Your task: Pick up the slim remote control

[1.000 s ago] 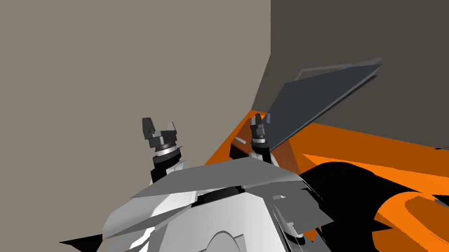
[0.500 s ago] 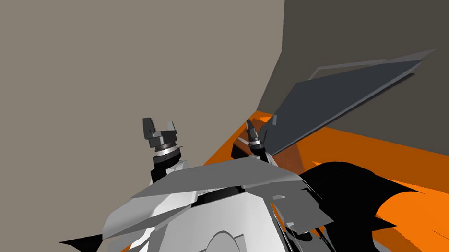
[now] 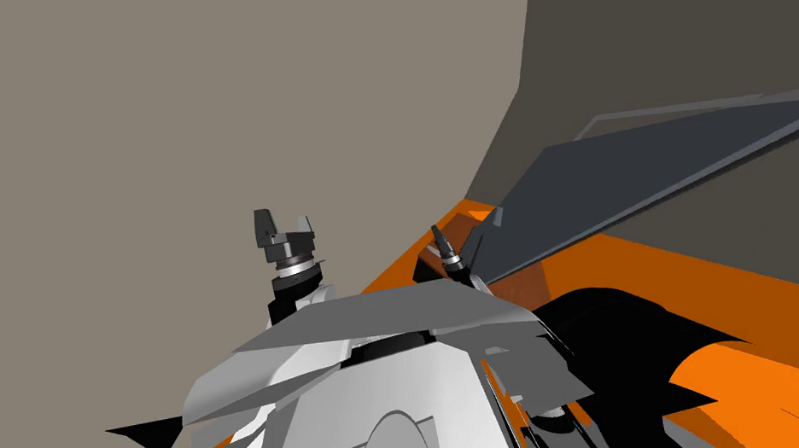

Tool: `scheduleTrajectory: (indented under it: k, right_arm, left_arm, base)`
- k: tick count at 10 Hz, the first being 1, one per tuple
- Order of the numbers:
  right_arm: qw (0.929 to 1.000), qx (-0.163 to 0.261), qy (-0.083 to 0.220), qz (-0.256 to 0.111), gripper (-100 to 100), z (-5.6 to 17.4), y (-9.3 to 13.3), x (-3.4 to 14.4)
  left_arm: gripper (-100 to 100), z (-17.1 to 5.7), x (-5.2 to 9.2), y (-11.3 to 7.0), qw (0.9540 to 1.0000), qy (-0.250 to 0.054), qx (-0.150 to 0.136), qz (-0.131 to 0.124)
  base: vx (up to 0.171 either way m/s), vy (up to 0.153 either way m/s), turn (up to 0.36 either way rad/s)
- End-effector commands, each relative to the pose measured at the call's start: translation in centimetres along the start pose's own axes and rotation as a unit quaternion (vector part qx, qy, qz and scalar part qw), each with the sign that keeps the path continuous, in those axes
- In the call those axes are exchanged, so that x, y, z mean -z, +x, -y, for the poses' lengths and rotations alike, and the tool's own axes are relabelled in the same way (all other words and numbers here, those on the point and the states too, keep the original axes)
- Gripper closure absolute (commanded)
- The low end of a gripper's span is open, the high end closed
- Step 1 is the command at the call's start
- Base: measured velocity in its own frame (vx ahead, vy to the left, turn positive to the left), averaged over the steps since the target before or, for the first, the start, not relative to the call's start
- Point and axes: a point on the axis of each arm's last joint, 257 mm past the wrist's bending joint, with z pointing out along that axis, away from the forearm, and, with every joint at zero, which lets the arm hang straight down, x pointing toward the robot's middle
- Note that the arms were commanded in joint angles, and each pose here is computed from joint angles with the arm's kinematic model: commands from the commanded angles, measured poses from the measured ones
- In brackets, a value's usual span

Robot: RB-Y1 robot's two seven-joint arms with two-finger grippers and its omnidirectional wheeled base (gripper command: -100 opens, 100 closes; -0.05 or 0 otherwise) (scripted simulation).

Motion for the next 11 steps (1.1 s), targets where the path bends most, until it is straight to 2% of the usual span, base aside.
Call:
scheduleTrajectory:
  k: [1,2,3,4,5,6,7,8,9,11]
  right_arm:
    - [0.999,0.014,0.019,-0.037,-100,2.1,1.4,1.3]
    - [0.9983,0.016,0.029,-0.048,-100,3.2,1.8,1.9]
    - [0.996,0.028,0.036,-0.077,-100,4.1,2.8,3.0]
    - [0.9951,0.027,0.05,-0.081,-100,5.3,3.1,3.7]
    - [0.9913,0.039,0.058,-0.112,-100,6.4,4.0,4.9]
    - [0.9899,0.038,0.071,-0.116,-100,7.5,4.3,5.7]
    - [0.9842,0.05,0.083,-0.148,-100,8.8,5.2,7.3]
    - [0.9828,0.049,0.094,-0.151,-100,9.7,5.4,7.9]
    - [0.9762,0.061,0.101,-0.182,-100,10.6,6.1,9.4]
    - [0.9736,0.06,0.117,-0.187,-100,11.8,6.4,10.5]
  left_arm:
    - [0,0.0,0.0,0.0,1.0,0.0,0.0,0.0]
    - [0,0.0,0.0,0.0,1.0,0.0,0.0,0.0]
    - [0,0.0,0.0,0.0,1.0,0.0,0.0,0.0]
    - [0,0.0,0.0,0.0,1.0,0.0,0.0,0.0]
    - [0,0.0,0.0,0.0,1.0,0.0,0.0,0.0]
    - [0,0.0,0.0,0.0,1.0,0.0,0.0,0.0]
    - [0,0.0,0.0,0.0,1.0,0.0,0.0,0.0]
    - [0,0.0,0.0,0.0,1.0,0.0,0.0,0.0]
    - [0,0.0,0.0,0.0,1.0,0.0,0.0,0.0]
    - [0,0.0,0.0,0.0,1.0,0.0,0.0,0.0]
  base:
    - [-0.004,-0.039,0.274]
    - [-0.002,-0.033,0.124]
    - [0.0,-0.022,0.216]
    - [0.001,-0.018,0.095]
    - [0.005,-0.011,0.188]
    - [0.004,-0.013,0.131]
    - [0.006,-0.009,0.216]
    - [0.006,-0.013,0.141]
    - [0.009,-0.008,0.238]
    - [0.009,-0.008,0.058]
